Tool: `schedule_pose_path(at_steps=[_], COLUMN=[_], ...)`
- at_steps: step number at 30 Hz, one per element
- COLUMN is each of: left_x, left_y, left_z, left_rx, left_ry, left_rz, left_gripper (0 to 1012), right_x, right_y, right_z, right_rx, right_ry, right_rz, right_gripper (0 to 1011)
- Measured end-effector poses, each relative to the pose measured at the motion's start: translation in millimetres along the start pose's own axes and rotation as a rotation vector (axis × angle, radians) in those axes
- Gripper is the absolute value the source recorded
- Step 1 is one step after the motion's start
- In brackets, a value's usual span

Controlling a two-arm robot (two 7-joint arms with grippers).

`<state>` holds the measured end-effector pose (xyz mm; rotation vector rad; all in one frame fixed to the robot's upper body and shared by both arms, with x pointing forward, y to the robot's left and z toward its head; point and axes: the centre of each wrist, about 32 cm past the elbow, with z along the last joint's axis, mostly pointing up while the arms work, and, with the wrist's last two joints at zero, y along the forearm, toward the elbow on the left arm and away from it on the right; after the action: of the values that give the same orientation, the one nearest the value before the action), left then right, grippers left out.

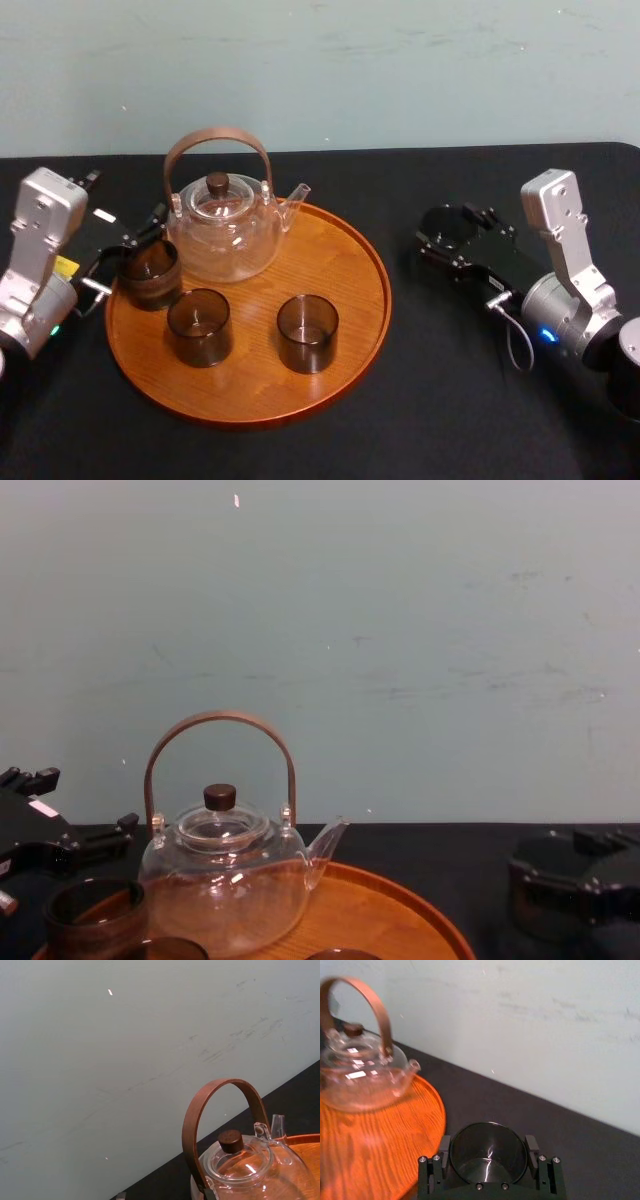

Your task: Pick up the glass from the table and place it on the tray.

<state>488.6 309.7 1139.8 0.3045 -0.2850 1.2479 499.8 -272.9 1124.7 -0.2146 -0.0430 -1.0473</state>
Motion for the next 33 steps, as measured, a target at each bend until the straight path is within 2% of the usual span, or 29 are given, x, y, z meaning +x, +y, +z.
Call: schedule_pose_path(at_steps=[8, 15, 25, 33], left_x=[0.0, 0.0, 0.0, 0.0], left_y=[0, 0, 0, 0], left_z=[0.0, 0.0, 0.0, 0.0], left_rx=[0.000, 0.000, 0.000, 0.000], left_ry=[0.000, 0.000, 0.000, 0.000], left_rz=[0.000, 0.000, 0.000, 0.000], left_gripper=[1001, 1001, 1001, 1001], right_x=[-11.3, -29.2, -45.5, -49.7], right_y=[0.8, 13.0, 32.2, 41.9], right_z=[19.1, 28.5, 26.0, 20.7], right_rx=[0.059, 0.081, 0.070, 0.054], right_ry=[-0.015, -0.028, -0.045, -0.051], right_rz=[0.065, 0.143, 0.209, 0.225], right_gripper=[908, 908, 908, 908])
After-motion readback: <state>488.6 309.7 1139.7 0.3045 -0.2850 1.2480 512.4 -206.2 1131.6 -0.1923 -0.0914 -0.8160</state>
